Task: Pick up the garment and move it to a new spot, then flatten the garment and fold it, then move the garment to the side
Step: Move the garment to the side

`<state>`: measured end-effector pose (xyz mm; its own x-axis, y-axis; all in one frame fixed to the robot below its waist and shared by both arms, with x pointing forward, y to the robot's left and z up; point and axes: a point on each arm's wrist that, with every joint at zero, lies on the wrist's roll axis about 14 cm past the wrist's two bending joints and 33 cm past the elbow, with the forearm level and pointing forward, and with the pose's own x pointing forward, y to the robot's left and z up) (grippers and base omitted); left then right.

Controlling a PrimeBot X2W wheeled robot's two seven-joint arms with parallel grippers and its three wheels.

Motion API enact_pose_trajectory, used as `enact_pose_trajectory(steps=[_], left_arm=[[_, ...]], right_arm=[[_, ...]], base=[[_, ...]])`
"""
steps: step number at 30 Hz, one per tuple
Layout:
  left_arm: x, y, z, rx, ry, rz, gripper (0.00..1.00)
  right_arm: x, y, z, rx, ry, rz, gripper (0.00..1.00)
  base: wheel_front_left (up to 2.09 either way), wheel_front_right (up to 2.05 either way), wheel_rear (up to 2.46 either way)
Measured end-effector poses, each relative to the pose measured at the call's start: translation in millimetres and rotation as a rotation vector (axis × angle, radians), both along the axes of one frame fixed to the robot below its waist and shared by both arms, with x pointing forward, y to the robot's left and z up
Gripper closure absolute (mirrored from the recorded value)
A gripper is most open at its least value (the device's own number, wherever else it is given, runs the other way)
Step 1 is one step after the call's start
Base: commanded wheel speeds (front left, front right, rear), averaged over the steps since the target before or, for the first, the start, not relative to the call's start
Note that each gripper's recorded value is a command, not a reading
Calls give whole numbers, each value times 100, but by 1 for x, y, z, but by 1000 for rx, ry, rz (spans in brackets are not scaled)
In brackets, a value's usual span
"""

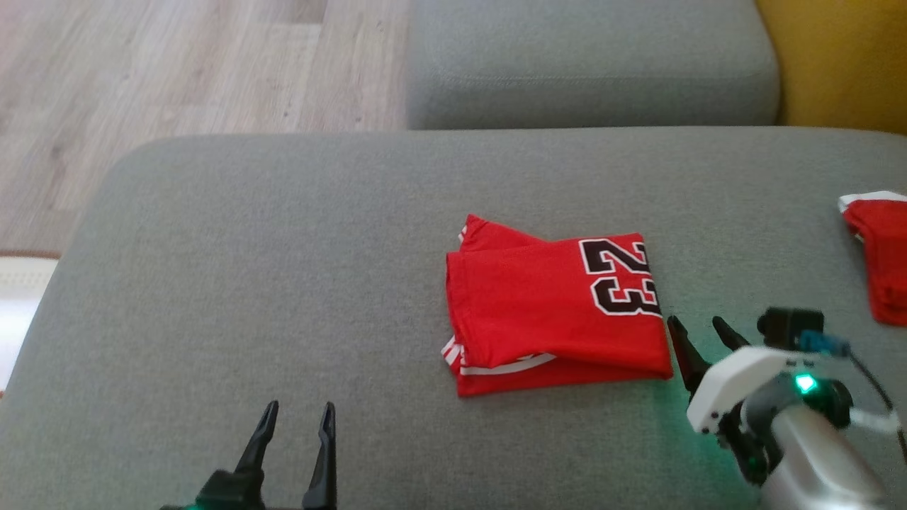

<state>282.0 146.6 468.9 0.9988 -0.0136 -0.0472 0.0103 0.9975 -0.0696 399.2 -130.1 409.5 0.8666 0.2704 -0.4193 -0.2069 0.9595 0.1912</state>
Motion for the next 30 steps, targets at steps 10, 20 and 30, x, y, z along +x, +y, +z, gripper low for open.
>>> enact_pose_trajectory(steps=[10,20,30], left_arm=[[17,-5,-4,8,22,-9,0],[28,-6,-9,11,43,-6,0],[46,-33,-10,3,39,-103,0]], right_arm=[[36,4,-14,19,139,22,0],[38,17,-42,-11,270,77,100],[66,-76,-9,-140,138,-78,100]], base=[[0,0,0],[0,0,0],[0,0,0]])
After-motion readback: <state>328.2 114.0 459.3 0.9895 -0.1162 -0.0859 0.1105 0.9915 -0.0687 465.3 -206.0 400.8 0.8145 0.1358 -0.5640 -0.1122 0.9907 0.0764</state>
